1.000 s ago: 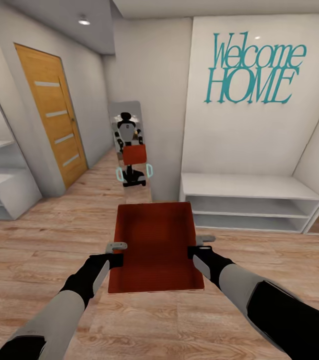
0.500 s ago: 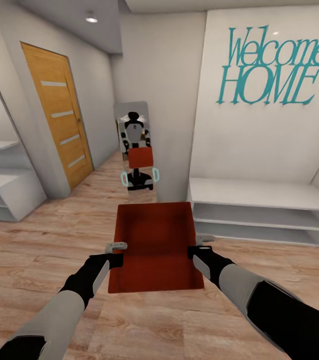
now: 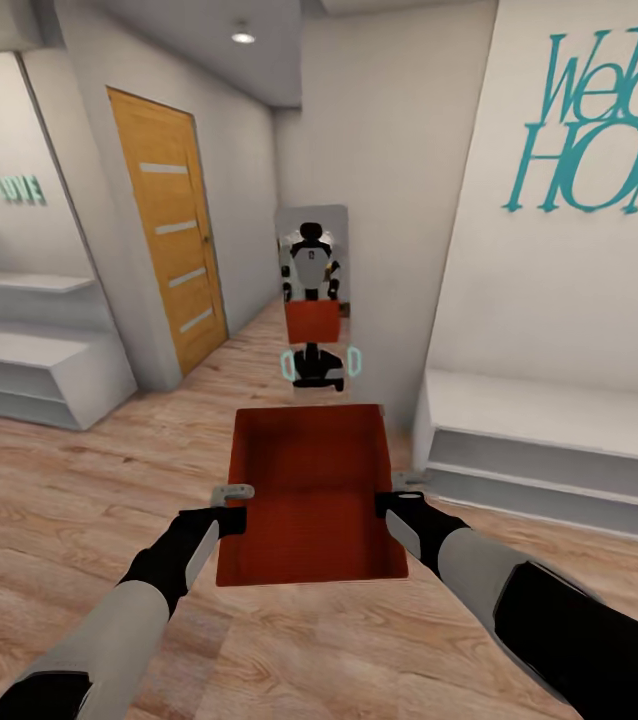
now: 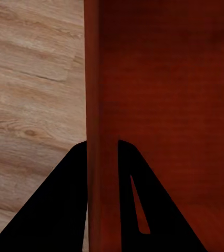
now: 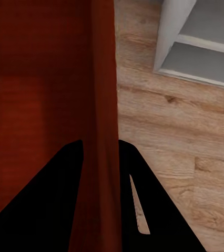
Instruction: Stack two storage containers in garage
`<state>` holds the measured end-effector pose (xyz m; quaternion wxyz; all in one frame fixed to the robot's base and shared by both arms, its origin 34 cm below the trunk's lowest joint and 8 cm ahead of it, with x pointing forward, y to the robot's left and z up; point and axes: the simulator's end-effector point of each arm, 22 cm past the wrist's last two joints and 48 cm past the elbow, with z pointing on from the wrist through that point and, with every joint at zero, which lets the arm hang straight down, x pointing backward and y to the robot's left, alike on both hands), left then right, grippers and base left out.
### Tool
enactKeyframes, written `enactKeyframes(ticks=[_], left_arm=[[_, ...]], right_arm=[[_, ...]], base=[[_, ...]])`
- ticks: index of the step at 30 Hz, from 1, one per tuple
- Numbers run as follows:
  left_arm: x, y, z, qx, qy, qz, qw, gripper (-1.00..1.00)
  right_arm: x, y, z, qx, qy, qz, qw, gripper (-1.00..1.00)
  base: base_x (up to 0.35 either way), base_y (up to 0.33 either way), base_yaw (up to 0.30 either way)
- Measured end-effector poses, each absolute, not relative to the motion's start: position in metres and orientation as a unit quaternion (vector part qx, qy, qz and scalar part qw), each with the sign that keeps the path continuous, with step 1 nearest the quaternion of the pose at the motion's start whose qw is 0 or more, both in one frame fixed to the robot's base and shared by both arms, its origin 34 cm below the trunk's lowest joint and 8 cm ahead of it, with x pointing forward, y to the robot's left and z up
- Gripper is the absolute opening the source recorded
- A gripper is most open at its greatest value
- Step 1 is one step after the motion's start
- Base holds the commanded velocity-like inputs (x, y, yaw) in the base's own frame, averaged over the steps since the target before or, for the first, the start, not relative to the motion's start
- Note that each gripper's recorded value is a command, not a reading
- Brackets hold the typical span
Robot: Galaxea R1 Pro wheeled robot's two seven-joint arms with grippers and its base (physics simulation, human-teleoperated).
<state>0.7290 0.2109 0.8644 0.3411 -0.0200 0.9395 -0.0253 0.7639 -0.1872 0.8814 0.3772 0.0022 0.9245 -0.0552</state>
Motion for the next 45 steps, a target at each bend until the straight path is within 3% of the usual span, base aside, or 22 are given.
enactKeyframes(ticks=[45], left_arm=[[0.7292,0.2111,0.8646,-0.020,0.939,-0.025,0.341,-1.00]], right_arm=[[0.7640,-0.1869,0.8815,0.002,0.924,-0.055,0.377,-1.00]], base=[[0.324,0.000,0.268]])
